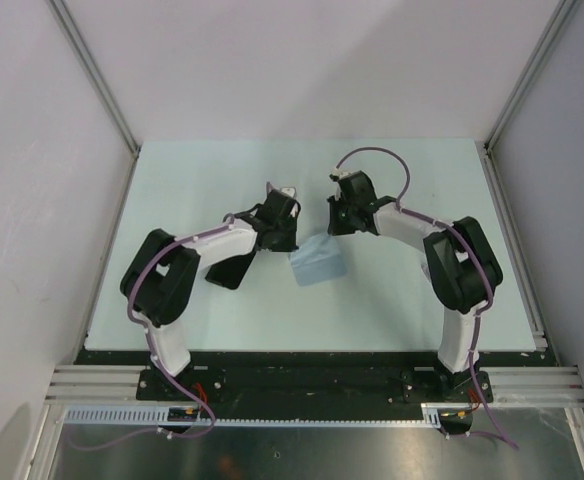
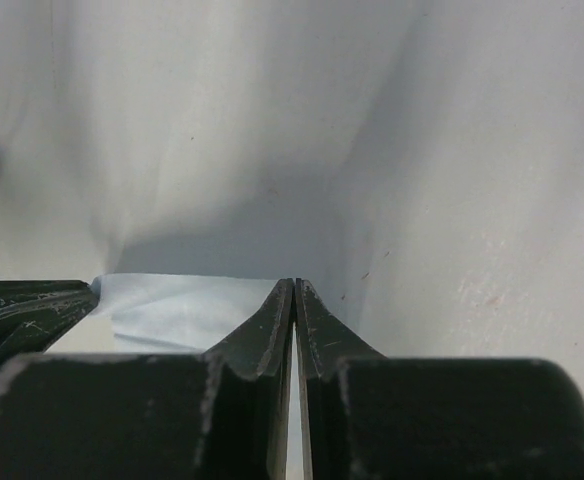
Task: Organize the sunglasses
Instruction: Pick up the glasses cleaning cloth from the center of the board, then fold the glasses cleaning cloth at the center of the board.
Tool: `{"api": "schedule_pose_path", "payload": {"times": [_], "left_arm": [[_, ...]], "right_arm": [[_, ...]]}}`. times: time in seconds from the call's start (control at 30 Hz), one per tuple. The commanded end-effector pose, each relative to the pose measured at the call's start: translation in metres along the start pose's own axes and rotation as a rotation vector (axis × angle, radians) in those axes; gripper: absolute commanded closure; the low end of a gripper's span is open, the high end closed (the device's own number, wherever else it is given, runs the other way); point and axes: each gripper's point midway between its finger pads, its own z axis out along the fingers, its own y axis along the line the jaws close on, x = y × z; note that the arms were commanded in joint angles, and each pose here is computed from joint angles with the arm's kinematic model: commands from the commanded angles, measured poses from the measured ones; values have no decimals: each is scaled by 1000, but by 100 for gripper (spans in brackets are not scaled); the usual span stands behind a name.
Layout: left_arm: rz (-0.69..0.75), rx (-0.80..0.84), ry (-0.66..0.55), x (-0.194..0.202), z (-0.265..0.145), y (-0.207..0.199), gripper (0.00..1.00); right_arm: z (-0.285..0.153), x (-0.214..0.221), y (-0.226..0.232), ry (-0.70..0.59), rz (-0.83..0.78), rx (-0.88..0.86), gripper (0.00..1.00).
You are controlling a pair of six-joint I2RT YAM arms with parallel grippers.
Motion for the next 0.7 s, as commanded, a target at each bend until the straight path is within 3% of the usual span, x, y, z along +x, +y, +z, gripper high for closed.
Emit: {"api": "schedule_pose_path", "payload": {"times": [0.0,0.67], "left_arm": [[33,80,-47,-10,-20,-19,100],[99,216,30,25,-41,-41,100]], "right_arm": [[-21,-6,10,-10,-8,-26,92],[-47,34,6,85,-19,-26,92]]}}
